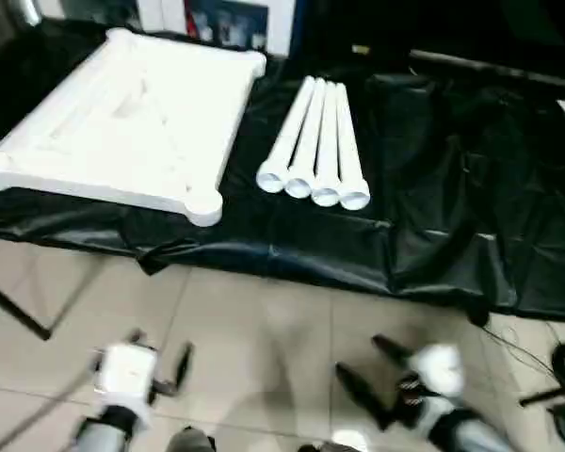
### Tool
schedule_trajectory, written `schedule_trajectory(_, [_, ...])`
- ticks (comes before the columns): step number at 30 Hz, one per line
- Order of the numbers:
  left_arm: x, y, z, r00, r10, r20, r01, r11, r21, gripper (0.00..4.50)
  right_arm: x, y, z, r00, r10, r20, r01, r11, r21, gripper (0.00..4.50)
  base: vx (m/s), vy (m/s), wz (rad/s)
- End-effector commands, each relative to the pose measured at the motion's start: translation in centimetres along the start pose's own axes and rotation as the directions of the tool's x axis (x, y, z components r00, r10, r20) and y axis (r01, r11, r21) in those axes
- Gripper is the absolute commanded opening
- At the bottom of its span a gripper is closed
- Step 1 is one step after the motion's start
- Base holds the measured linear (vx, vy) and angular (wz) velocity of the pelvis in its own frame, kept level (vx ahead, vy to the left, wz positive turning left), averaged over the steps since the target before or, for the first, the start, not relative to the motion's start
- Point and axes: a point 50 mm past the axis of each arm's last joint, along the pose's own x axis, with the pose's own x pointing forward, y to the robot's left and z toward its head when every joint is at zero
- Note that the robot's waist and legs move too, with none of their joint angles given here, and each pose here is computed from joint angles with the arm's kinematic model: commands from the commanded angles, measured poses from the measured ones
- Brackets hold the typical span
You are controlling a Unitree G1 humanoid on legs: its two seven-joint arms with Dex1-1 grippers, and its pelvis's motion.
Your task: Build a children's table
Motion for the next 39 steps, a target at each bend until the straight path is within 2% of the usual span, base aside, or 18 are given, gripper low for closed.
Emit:
schedule_trajectory(1, [0.3, 0.3, 1.8, 0.999, 0.003, 0.053, -0.004, 1.0, 0.015, 4.45, 0.0, -0.1, 1.6, 0.999, 0.006, 0.034, -0.006, 1.0, 0.003, 4.49, 0.0, 0.0, 0.0])
schedule_trajectory(3, [1.2, 1.4, 4.3, 0.993, 0.037, 0.109, -0.042, 0.998, 0.041, 4.45, 0.6, -0.4, 3.7, 0.996, -0.011, 0.091, 0.011, 1.0, -0.003, 4.49, 0.0, 0.0, 0.0])
schedule_trajectory(4, [1.3, 1.6, 4.7, 0.992, 0.045, 0.116, -0.049, 0.998, 0.038, 4.45, 0.7, -0.5, 4.0, 0.995, -0.019, 0.1, 0.02, 1.0, -0.006, 4.49, 0.0, 0.0, 0.0])
schedule_trajectory(6, [2.1, 2.7, 6.7, 0.983, 0.09, 0.158, -0.091, 0.996, 0.003, 4.45, 1.9, -1.7, 5.4, 0.983, -0.106, 0.149, 0.111, 0.993, -0.026, 4.49, 0.0, 0.0, 0.0])
schedule_trajectory(9, [2.5, 3.4, 8.6, 0.971, 0.131, 0.199, -0.128, 0.991, -0.028, 4.45, 3.4, -2.7, 6.3, 0.972, -0.164, 0.167, 0.173, 0.984, -0.041, 4.49, 0.0, 0.0, 0.0])
schedule_trajectory(11, [3.0, 3.6, 9.9, 0.953, 0.182, 0.242, -0.18, 0.983, -0.029, 4.45, 4.8, -2.8, 6.7, 0.983, -0.067, 0.171, 0.081, 0.994, -0.073, 4.49, 0.0, 0.0, 0.0])
schedule_trajectory(12, [3.0, 3.6, 9.9, 0.953, 0.182, 0.242, -0.18, 0.983, -0.029, 4.45, 4.8, -2.8, 6.7, 0.983, -0.067, 0.171, 0.081, 0.994, -0.073, 4.49, 0.0, 0.0, 0.0])
schedule_trajectory(13, [3.6, 3.6, 10.4, 0.949, 0.196, 0.246, -0.202, 0.979, 0.003, 4.45, 5.6, -3.3, 6.9, 0.985, -0.039, 0.17, 0.053, 0.996, -0.076, 4.49, 0.0, 0.0, 0.0])
schedule_trajectory(17, [4.3, 3.5, 10.8, 0.946, 0.212, 0.246, -0.214, 0.977, -0.02, 4.45, 6.9, -4.9, 7.7, 0.972, -0.127, 0.2, 0.14, 0.989, -0.054, 4.49, 0.0, 0.0, 0.0])
schedule_trajectory(20, [5.4, 3.2, 9.9, 0.958, 0.197, 0.208, -0.192, 0.98, -0.044, 4.45, 7.4, -7.1, 8.2, 0.919, -0.331, 0.214, 0.332, 0.943, 0.029, 4.49, 0.0, 0.0, 0.0])
schedule_trajectory(21, [6.2, 2.9, 9.6, 0.957, 0.198, 0.211, -0.195, 0.98, -0.035, 4.45, 7.5, -7.6, 8.0, 0.899, -0.379, 0.218, 0.378, 0.925, 0.052, 4.49, 0.0, 0.0, 0.0])
schedule_trajectory(23, [8.3, 1.8, 8.9, 0.965, 0.182, 0.188, -0.182, 0.983, -0.018, 4.45, 7.5, -8.1, 7.1, 0.893, -0.411, 0.182, 0.408, 0.911, 0.055, 4.49, 0.0, 0.0, 0.0])
schedule_trajectory(25, [9.3, 1.0, 9.0, 0.969, 0.161, 0.186, -0.163, 0.987, -0.005, 4.45, 7.5, -8.5, 6.9, 0.883, -0.439, 0.166, 0.438, 0.898, 0.048, 4.49, 0.0, 0.0, 0.0])
schedule_trajectory(27, [10.5, 0.2, 9.1, 0.974, 0.108, 0.201, -0.109, 0.994, -0.006, 4.45, 7.8, -8.3, 6.6, 0.88, -0.451, 0.152, 0.452, 0.892, 0.032, 4.49, 0.0, 0.0, 0.0])
schedule_trajectory(29, [11.2, -0.8, 9.2, 0.975, 0.025, 0.222, -0.035, 0.998, 0.044, 4.45, 7.8, -7.9, 6.4, 0.891, -0.429, 0.151, 0.432, 0.902, 0.014, 4.49, 0.0, 0.0, 0.0])
schedule_trajectory(34, [11.5, -0.6, 9.3, 0.974, -0.001, 0.228, -0.019, 0.996, 0.084, 4.45, 7.4, -7.5, 5.7, 0.874, -0.456, 0.167, 0.459, 0.888, 0.027, 4.49, -0.005, 0.152, -0.14])
schedule_trajectory(36, [11.5, -0.5, 9.8, 0.97, 0.002, 0.243, -0.027, 0.995, 0.1, 4.45, 7.4, -6.9, 5.6, 0.869, -0.459, 0.184, 0.457, 0.888, 0.054, 4.49, 0.009, 0.241, -0.04])
schedule_trajectory(39, [11.5, -0.7, 10.3, 0.963, 0.013, 0.268, -0.05, 0.99, 0.133, 4.45, 7.3, -6.8, 5.3, 0.865, -0.466, 0.186, 0.463, 0.884, 0.063, 4.49, -0.039, 0.214, 0.07])
